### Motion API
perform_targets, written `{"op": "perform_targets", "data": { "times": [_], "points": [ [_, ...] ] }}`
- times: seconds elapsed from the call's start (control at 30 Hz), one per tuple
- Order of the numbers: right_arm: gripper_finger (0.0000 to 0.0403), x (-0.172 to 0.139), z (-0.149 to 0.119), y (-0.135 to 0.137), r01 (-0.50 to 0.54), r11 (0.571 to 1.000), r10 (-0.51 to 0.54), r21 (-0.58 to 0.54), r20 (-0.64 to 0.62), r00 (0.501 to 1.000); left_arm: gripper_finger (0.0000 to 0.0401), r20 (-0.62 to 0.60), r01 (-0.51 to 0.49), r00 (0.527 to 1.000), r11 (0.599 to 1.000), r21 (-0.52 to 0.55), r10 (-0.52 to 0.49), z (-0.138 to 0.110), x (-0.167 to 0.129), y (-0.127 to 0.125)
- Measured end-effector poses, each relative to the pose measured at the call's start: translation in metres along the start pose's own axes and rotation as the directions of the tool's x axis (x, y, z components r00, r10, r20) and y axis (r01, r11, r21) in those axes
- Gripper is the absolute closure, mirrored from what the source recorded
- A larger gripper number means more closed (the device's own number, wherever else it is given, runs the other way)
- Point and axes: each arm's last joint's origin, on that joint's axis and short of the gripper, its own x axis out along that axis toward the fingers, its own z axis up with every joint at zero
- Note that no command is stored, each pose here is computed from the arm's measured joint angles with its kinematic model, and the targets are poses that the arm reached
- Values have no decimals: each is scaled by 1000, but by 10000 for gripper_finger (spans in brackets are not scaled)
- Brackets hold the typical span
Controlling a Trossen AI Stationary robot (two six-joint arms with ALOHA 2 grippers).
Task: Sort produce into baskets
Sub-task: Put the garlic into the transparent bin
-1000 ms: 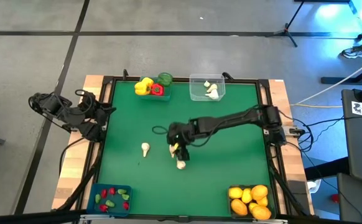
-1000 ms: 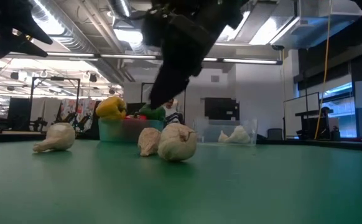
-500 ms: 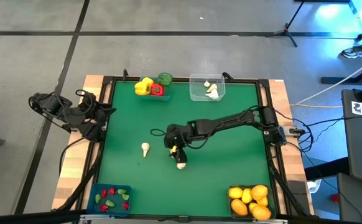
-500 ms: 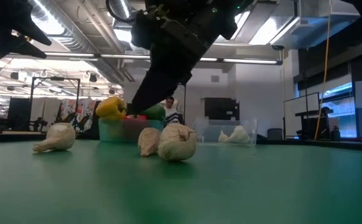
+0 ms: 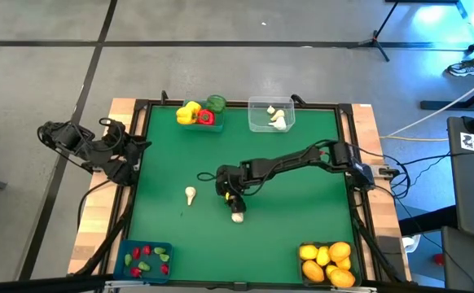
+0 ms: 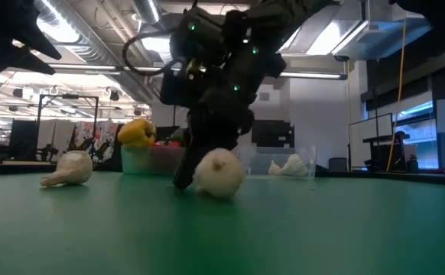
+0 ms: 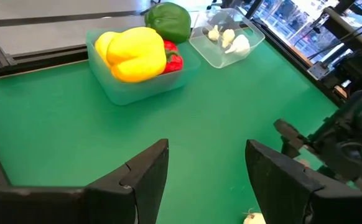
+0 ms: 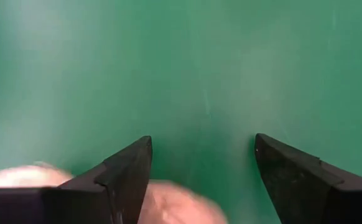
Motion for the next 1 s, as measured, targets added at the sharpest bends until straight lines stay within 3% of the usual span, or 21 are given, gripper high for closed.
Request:
{"op": "perform_targets", "data": {
  "times": [0.27, 0.53, 0.7, 0.8, 0.87, 1.0],
  "points": [
    [129, 4, -6, -2, 116, 993, -113, 37, -65, 991, 193, 0, 0, 1000, 1000, 10, 0, 0, 0, 0],
    [212, -3, -6, -6, 138, 986, -131, 89, -75, 988, 193, 1, 0, 1000, 1000, 6, 0, 0, 0, 0],
    [231, -37, 0, -14, 278, 946, -262, 167, -110, 959, 193, 1, 0, 1000, 1000, 6, 0, 0, 0, 0],
    [233, -66, 1, -16, 314, 913, -272, 261, -185, 944, 193, 1, 0, 1000, 1000, 1, 0, 0, 0, 0],
    [233, -75, -1, -14, 292, 912, -236, 289, -215, 948, 193, 1, 0, 1000, 1000, 3, 0, 0, 0, 0],
    [236, -87, 4, -1, 80, 969, -42, 235, -163, 986, 193, 6, -2, 1000, 1000, 13, 2, 0, 0, 0]
  ]
}}
